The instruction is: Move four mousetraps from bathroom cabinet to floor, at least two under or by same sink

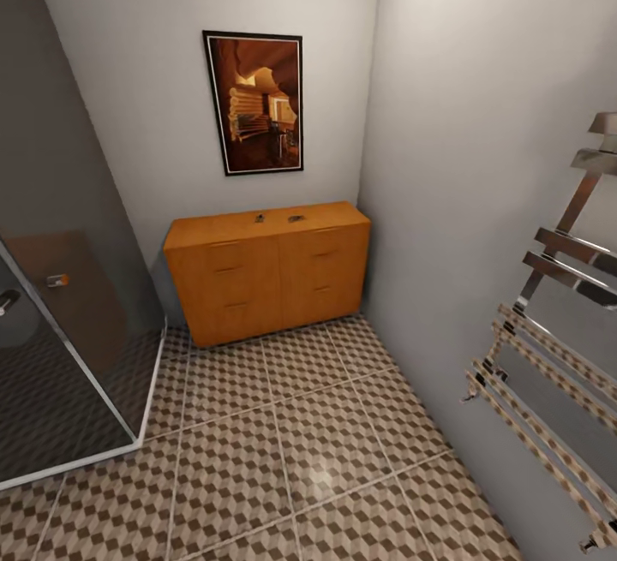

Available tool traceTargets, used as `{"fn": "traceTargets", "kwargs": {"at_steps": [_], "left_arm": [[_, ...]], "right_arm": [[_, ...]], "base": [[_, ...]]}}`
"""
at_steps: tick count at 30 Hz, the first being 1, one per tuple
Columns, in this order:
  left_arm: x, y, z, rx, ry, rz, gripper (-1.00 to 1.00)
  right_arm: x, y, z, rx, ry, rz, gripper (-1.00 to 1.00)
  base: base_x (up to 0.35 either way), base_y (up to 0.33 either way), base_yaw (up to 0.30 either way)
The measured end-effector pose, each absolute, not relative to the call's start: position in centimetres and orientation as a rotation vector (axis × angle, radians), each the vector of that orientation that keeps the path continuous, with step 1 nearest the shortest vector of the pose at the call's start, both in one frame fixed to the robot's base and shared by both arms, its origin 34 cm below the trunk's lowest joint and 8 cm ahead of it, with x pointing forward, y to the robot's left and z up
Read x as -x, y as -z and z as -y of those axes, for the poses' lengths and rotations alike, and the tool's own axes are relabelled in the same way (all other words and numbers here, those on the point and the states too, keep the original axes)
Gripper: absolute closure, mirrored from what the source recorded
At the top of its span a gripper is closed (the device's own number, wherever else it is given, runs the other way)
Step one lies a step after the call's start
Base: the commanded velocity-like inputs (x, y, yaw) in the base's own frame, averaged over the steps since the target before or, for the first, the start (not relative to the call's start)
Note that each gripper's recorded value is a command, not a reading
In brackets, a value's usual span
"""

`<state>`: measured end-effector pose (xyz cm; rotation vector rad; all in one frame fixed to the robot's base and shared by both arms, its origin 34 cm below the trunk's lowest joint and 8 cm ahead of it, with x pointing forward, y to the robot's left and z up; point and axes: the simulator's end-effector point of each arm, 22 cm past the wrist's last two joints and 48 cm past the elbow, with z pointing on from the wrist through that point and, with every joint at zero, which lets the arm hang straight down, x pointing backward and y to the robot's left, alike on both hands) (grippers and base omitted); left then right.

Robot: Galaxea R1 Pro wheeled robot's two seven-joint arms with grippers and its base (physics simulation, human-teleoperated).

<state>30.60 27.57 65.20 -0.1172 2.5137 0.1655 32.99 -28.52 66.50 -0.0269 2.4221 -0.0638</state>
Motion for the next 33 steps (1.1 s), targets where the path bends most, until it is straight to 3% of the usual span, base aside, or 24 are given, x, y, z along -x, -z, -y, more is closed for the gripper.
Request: {"fn": "traceTargets", "kwargs": {"at_steps": [14, 26, 33], "left_arm": [[-30.58, -65.20, -27.57, 0.117, -0.166, -2.514, -1.00], [-30.61, -65.21, -27.57, 0.117, -0.166, -2.513, -1.00], [-30.61, -65.21, -27.57, 0.117, -0.165, -2.514, -1.00]], "right_arm": [[-32.98, -66.50, 28.47, 0.027, 0.063, -2.422, -1.00], [-32.99, -66.50, 28.43, 0.026, 0.062, -2.422, -1.00], [-32.98, -66.50, 28.50, 0.027, 0.064, -2.422, -1.00]], "base": [[0.199, 0.000, 0.013], [0.203, 0.000, 0.208], [0.200, 0.000, 0.074]]}}
